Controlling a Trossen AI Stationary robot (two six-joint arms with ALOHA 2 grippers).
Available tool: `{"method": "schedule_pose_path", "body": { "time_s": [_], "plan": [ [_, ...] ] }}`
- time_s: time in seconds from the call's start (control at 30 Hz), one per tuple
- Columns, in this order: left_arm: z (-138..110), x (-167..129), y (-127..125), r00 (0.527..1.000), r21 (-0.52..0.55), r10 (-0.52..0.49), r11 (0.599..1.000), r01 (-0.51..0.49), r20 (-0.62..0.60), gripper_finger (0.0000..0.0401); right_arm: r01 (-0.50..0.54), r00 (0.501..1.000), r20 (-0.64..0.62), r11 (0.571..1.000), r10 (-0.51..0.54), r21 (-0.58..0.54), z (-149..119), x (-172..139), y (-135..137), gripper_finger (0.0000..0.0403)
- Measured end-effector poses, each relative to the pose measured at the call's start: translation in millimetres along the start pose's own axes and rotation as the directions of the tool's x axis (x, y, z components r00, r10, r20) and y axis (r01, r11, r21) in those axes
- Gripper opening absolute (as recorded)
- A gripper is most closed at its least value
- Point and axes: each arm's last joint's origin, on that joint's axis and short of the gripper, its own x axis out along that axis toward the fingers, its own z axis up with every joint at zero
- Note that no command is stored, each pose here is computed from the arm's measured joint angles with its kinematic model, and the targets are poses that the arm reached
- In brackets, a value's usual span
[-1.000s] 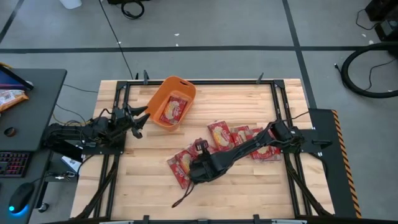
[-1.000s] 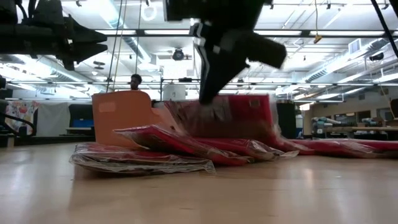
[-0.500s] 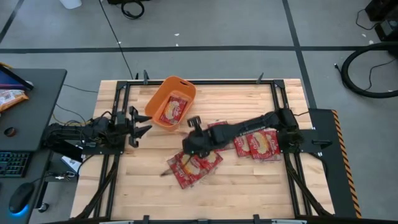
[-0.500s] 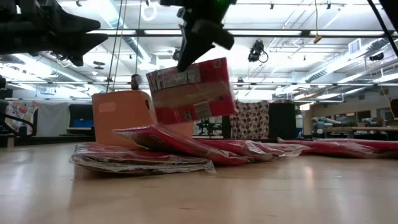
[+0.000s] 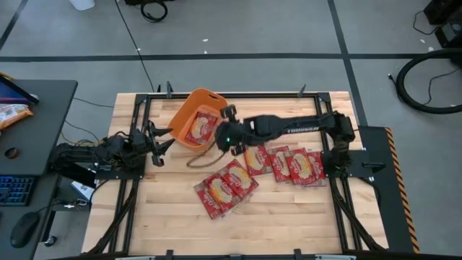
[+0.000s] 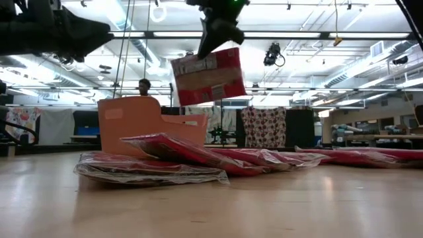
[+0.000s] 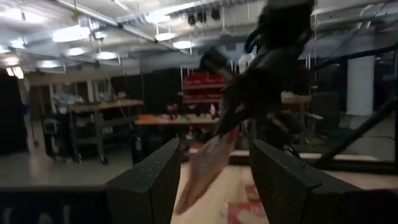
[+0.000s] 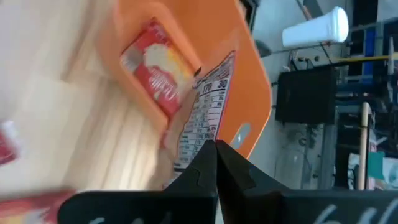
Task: Sort popcorn bags into baskets
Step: Put the red popcorn bag into the orange bin
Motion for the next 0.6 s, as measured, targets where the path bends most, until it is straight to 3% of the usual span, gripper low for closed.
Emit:
{"method": "schedule_pose_path", "body": {
  "time_s": [0.2,0.3,0.6],
  "plan": [
    [5,0,1,0.999,0.024,0.025,0.999,-0.026,0.047,0.0194,-0.062,0.983,0.173,0.998,0.066,-0.034,-12,30,-31,0.0002],
    [6,0,3,0.996,0.074,0.077,0.994,-0.08,0.048,0.0194,-0.045,0.955,0.289,0.995,0.07,-0.093,-21,50,-42,0.0002],
    [9,-1,4,0.991,0.231,0.112,0.965,-0.126,0.074,0.0194,-0.034,0.905,0.414,0.984,0.104,-0.175,-56,119,-58,0.0003]
  ]
}}
